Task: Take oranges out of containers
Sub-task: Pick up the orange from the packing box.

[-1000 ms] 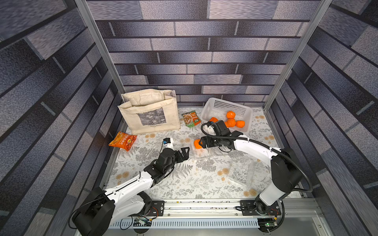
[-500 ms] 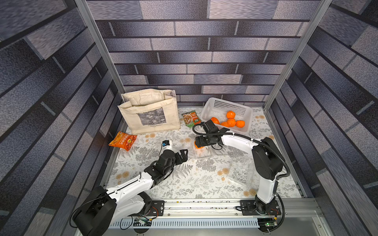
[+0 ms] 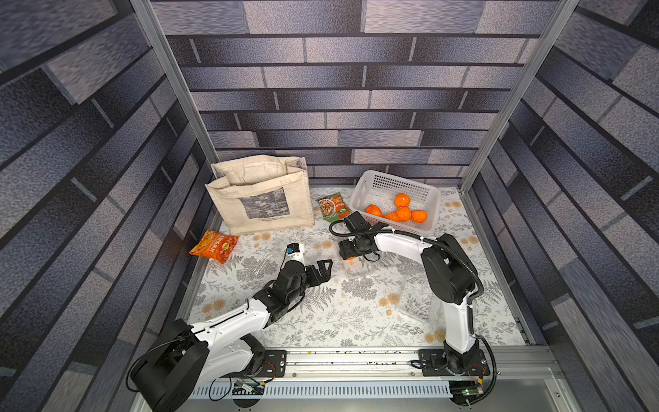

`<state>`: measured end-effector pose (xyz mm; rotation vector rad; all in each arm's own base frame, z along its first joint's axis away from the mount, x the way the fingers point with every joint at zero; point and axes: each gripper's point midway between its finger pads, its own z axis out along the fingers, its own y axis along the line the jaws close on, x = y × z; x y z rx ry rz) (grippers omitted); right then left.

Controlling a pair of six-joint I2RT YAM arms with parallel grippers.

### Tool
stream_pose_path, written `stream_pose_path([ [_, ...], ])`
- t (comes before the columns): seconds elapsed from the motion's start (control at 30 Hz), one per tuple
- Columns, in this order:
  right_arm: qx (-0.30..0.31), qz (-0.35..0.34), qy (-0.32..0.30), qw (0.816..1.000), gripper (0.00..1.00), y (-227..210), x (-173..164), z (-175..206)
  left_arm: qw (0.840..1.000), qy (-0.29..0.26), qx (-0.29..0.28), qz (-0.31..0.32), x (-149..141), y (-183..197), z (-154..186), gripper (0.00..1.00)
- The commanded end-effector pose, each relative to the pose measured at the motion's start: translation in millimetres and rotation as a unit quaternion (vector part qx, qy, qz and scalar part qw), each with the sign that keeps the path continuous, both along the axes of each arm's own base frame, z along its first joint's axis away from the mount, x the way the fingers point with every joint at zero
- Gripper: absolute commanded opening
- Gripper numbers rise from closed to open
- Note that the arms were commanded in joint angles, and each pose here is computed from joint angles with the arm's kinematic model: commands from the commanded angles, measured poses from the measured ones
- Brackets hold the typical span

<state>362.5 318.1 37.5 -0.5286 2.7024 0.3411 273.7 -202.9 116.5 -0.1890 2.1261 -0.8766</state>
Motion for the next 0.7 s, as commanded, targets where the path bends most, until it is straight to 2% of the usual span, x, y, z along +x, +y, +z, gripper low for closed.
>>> stream_pose_path([
  [0.0, -0.011, -0.003, 0.014, 1.000, 0.54, -4.8, -9.3, -1.1, 1.000, -0.008, 0.004, -0.011, -2.8, -0.8, -1.8, 1.00],
  [0.07, 0.014, -0.007, -0.010, 1.000, 0.47, -3.2, -7.9, 25.8, 1.000, -0.007, 0.004, -0.010, -2.6, -0.4, -2.4, 1.00],
  [0.37, 0.079, -0.015, -0.078, 0.994, 0.50, -10.8, -2.4, 111.0, 1.000, -0.009, -0.006, -0.012, -2.8, -3.0, -1.8, 1.00],
  [0.43, 0.096, -0.027, -0.087, 0.991, 0.51, -20.5, 13.2, 127.3, 1.000, -0.010, -0.009, -0.014, -2.4, -4.9, -1.3, 1.00],
  [0.53, 0.114, -0.066, -0.101, 0.986, 0.51, -51.8, 53.9, 149.6, 1.000, -0.012, -0.015, -0.021, -1.7, -9.9, -0.4, 1.00],
  [0.67, 0.103, -0.103, -0.117, 0.982, 0.51, -90.3, 108.0, 167.0, 0.999, -0.011, -0.025, -0.029, -2.1, -17.1, -0.3, 1.00],
])
